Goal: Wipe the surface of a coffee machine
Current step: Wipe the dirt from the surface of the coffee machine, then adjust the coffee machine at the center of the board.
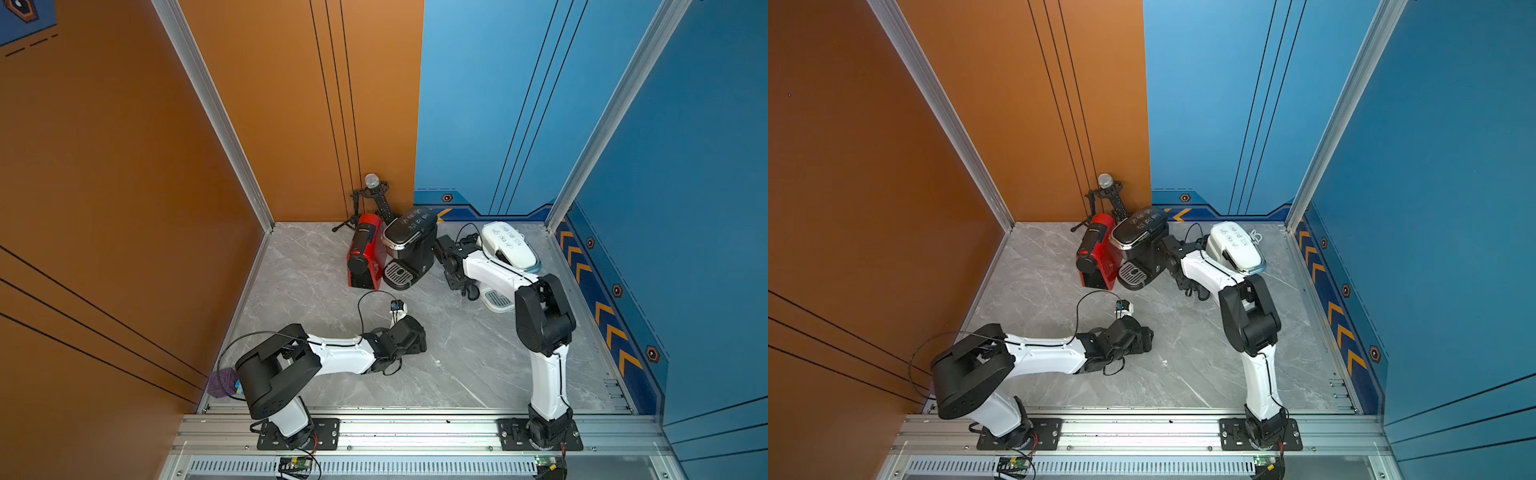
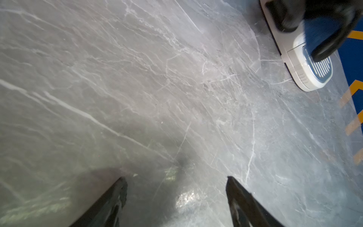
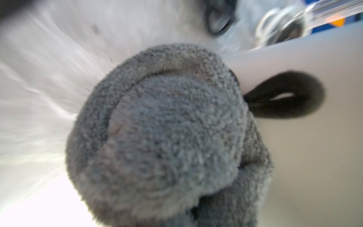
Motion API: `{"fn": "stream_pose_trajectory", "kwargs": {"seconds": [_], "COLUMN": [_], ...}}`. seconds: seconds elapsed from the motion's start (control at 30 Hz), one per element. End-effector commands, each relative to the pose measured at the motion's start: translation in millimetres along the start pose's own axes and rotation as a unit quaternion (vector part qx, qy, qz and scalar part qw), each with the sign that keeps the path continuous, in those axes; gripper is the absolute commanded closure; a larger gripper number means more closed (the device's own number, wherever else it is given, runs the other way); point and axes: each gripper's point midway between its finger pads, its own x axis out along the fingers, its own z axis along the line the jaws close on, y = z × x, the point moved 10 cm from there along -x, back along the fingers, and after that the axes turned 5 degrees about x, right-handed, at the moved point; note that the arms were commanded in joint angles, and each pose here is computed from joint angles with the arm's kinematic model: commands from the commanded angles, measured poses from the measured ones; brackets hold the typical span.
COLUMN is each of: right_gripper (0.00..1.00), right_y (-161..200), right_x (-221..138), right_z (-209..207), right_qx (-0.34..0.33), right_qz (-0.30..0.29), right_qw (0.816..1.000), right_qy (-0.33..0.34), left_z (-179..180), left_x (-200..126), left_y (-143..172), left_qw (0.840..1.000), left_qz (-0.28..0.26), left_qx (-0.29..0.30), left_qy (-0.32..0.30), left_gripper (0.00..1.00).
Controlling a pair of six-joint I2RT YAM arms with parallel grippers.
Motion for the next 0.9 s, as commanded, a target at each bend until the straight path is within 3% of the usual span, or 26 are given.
{"fn": "stream_pose_trajectory", "kwargs": {"seconds": [0.0, 0.13, 0.2, 0.33, 0.43, 0.63, 0.87], "right_gripper": [0.92, 0.91, 0.91, 0.91, 0.91, 0.91, 0.91], "right_y": [-25, -26, -25, -22, -18, -4, 13], "right_x": [-98, -145, -151, -118, -76, -17, -11], "right_z": [-65, -128, -164, -232, -258, -246, -212], "right_qx": [0.101, 0.183, 0.234, 0.346, 0.39, 0.388, 0.36], "right_qz": [-0.112, -0.171, -0.185, -0.171, -0.129, -0.051, -0.024], "right_qw": [0.988, 0.965, 0.951, 0.917, 0.905, 0.91, 0.916], "right_qy": [-0.045, -0.073, -0.08, -0.101, -0.106, -0.136, -0.173], "left_z": [-8, -15, -19, -29, -35, -35, -36], "left_x": [4, 8, 12, 18, 20, 19, 20], "left_y": [0, 0, 0, 0, -1, -3, -15], "left_qw": [1.0, 1.0, 1.0, 0.999, 0.999, 0.999, 0.999], "left_qz": [0.01, 0.015, 0.019, 0.026, 0.028, 0.021, 0.016], "left_qx": [0.008, 0.013, 0.015, 0.02, 0.024, 0.023, 0.017], "left_qy": [0.007, 0.014, 0.017, 0.028, 0.034, 0.033, 0.038], "left_gripper": [0.2, 0.2, 0.2, 0.2, 0.2, 0.2, 0.2]}}
